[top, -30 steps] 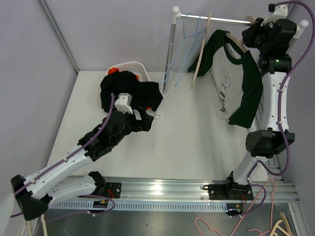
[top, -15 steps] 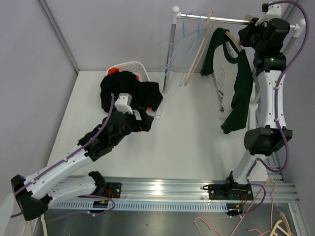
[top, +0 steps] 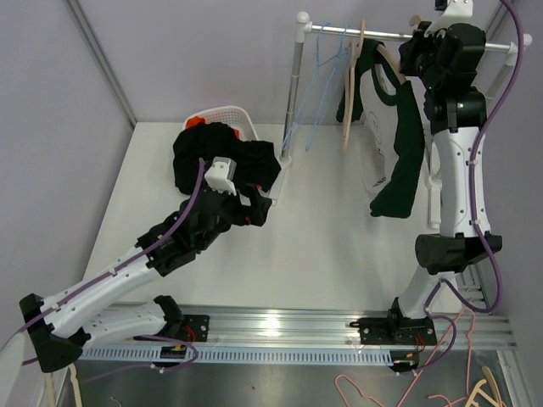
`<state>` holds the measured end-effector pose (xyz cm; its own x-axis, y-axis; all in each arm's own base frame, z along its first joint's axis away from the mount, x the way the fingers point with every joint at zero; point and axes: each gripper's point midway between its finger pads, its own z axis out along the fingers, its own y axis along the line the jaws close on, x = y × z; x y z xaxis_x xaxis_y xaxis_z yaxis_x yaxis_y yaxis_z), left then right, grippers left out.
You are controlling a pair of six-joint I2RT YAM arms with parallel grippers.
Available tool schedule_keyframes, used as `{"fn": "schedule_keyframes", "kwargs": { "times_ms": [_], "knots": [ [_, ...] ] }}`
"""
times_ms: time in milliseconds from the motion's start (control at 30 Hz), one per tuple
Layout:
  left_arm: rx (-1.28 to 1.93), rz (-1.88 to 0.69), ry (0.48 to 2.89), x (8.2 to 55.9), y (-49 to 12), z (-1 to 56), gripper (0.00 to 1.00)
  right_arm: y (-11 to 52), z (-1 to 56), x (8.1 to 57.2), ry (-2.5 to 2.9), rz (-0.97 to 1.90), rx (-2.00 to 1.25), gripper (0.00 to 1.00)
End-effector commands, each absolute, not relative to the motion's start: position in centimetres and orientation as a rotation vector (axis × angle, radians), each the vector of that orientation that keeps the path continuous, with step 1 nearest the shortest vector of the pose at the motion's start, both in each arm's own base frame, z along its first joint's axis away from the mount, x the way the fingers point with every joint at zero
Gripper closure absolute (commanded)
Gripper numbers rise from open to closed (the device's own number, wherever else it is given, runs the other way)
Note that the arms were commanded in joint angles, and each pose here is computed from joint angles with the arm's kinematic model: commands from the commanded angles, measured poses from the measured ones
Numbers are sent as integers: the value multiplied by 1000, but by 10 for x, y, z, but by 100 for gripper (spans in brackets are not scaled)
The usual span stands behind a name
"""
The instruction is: Remove the t-shirt from the hanger
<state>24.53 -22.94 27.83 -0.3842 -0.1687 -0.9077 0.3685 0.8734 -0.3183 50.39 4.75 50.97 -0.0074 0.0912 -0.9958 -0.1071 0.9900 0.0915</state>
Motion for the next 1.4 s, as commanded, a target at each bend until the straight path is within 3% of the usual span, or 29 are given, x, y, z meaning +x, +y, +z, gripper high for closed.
{"fn": "schedule_keyframes", "kwargs": {
  "times_ms": [0, 400, 767, 1033, 1367],
  "knots": [
    [148, -605, 1790, 249, -236, 317, 0, 18, 569, 457, 1445, 67, 102, 100],
    [365, -645, 1750, 233, -284, 345, 1, -4, 519, 392, 1646, 133, 501, 100],
    [721, -847, 1185, 112, -376, 414, 0, -21, 479, 293, 1570, 152, 901, 100],
    [818, -895, 1049, 83, -446, 397, 1, -11, 464, 287, 1615, 216, 918, 100],
    [875, -987, 958, 58, -464, 384, 0, -10, 460, 290, 1634, 197, 906, 100]
  ]
}}
